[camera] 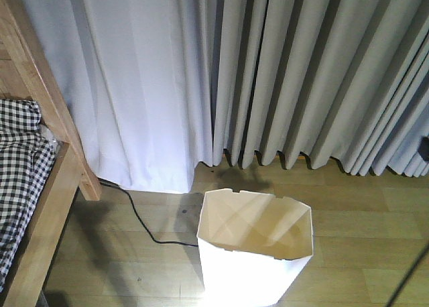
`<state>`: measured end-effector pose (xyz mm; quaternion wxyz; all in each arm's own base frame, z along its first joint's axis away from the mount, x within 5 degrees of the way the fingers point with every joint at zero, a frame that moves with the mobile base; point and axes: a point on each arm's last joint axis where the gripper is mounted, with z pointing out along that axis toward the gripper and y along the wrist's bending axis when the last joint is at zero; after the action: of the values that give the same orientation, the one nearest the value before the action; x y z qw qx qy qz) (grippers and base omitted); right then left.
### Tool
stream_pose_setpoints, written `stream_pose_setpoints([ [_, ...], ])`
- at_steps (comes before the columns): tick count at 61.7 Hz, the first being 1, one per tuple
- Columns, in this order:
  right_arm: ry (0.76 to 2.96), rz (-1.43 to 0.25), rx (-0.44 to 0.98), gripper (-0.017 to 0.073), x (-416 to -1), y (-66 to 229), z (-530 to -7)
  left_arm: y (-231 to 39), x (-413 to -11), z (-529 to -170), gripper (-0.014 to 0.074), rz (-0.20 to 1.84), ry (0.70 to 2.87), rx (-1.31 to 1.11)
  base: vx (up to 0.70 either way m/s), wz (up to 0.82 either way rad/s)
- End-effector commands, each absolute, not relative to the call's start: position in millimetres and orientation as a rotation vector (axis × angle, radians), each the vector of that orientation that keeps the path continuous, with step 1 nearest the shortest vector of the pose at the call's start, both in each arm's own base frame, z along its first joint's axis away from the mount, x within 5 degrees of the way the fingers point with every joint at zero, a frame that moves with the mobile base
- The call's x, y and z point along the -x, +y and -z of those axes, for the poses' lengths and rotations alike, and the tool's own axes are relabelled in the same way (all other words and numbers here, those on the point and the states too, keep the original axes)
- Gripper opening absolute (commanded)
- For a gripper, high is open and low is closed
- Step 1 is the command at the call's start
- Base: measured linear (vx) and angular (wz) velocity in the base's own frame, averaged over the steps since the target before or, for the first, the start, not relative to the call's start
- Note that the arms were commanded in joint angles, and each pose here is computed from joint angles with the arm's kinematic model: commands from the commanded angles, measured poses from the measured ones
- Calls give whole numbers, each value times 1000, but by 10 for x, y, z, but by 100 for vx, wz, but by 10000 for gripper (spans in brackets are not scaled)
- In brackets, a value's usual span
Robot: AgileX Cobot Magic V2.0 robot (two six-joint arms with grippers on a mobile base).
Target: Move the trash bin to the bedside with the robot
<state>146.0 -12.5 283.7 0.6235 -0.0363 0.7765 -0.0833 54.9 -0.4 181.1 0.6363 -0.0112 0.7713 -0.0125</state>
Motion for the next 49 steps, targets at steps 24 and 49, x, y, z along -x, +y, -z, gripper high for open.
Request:
stream_pose_setpoints([
  [24,1555,40,25,459,-792,-5,-2617,-5,-555,-1819,-6,36,1697,29,0,0],
  [49,1497,90,-27,-15,-659,-64,-2575,-5,-555,-1819,-6,36,1697,29,0,0],
])
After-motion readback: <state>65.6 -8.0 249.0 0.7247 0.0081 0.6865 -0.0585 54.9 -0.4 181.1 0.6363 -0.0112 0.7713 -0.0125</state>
